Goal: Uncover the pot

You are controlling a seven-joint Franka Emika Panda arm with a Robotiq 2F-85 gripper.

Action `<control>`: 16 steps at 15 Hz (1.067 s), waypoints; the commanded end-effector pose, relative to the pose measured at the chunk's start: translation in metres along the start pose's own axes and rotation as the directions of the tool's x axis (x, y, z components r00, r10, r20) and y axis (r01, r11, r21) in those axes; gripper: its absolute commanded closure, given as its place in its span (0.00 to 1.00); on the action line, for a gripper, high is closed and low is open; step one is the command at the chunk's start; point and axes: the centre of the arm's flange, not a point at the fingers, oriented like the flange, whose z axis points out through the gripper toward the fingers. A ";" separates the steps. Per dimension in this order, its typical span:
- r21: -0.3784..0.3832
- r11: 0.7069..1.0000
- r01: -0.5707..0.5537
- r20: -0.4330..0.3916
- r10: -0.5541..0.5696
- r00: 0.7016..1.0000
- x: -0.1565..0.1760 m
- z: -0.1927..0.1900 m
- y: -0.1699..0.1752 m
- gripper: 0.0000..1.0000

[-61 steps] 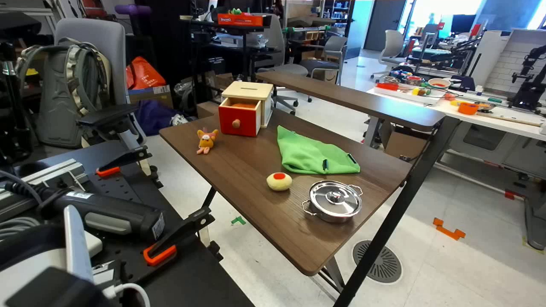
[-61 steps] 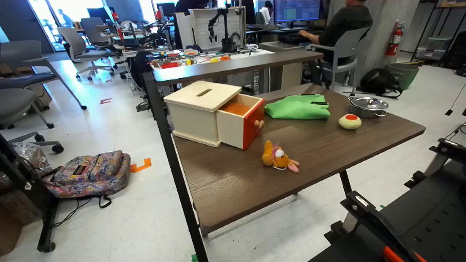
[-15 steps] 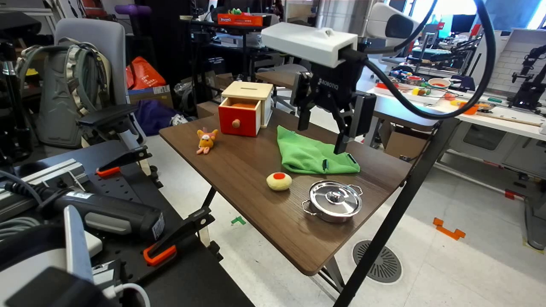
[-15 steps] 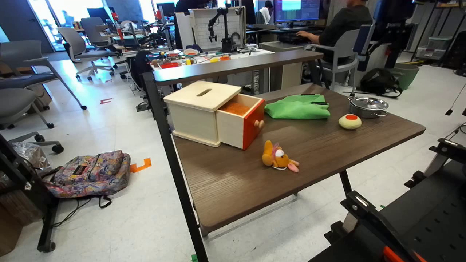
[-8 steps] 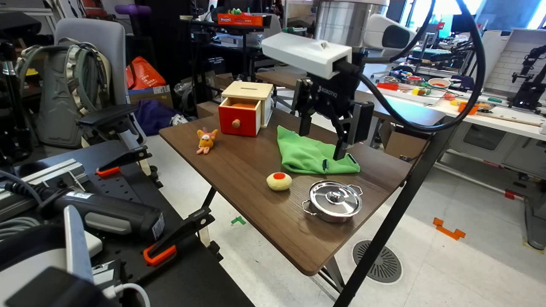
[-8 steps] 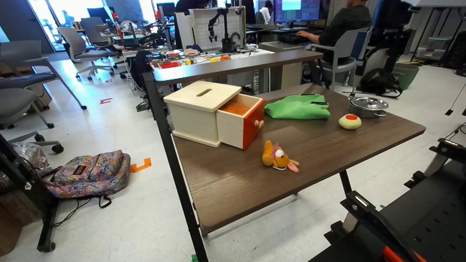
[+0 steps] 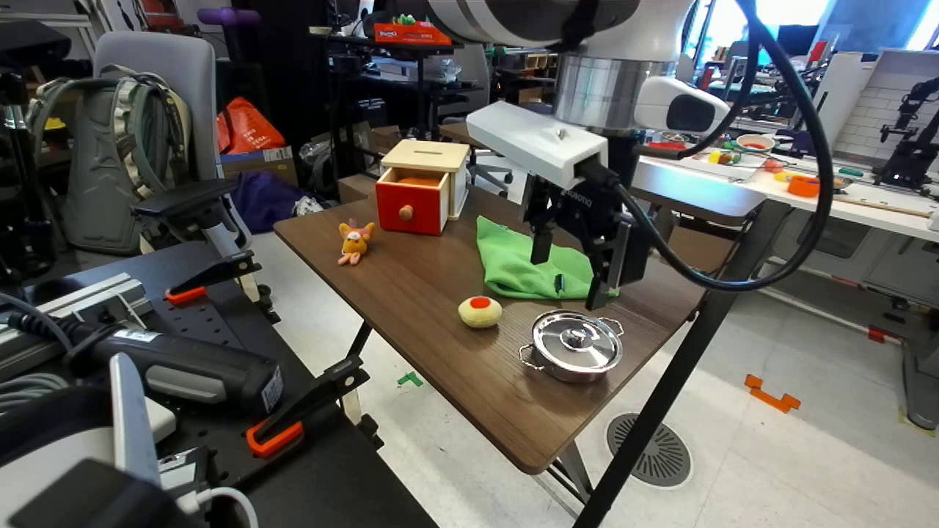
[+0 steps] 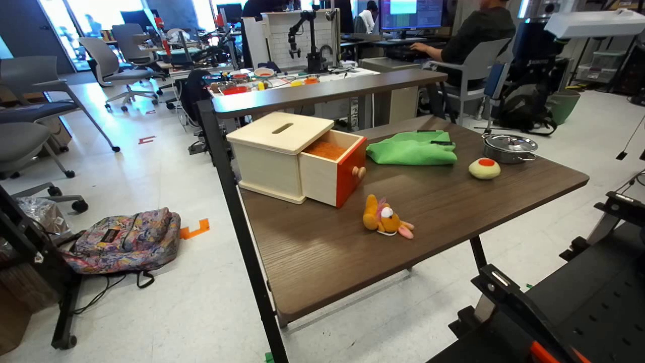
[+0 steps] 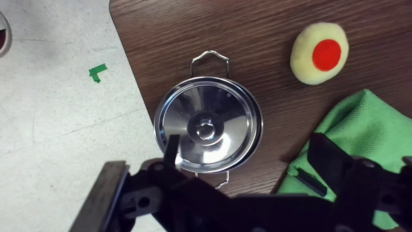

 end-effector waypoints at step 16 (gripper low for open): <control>-0.052 0.999 0.006 -0.095 -0.011 0.995 0.017 0.049 0.016 0.58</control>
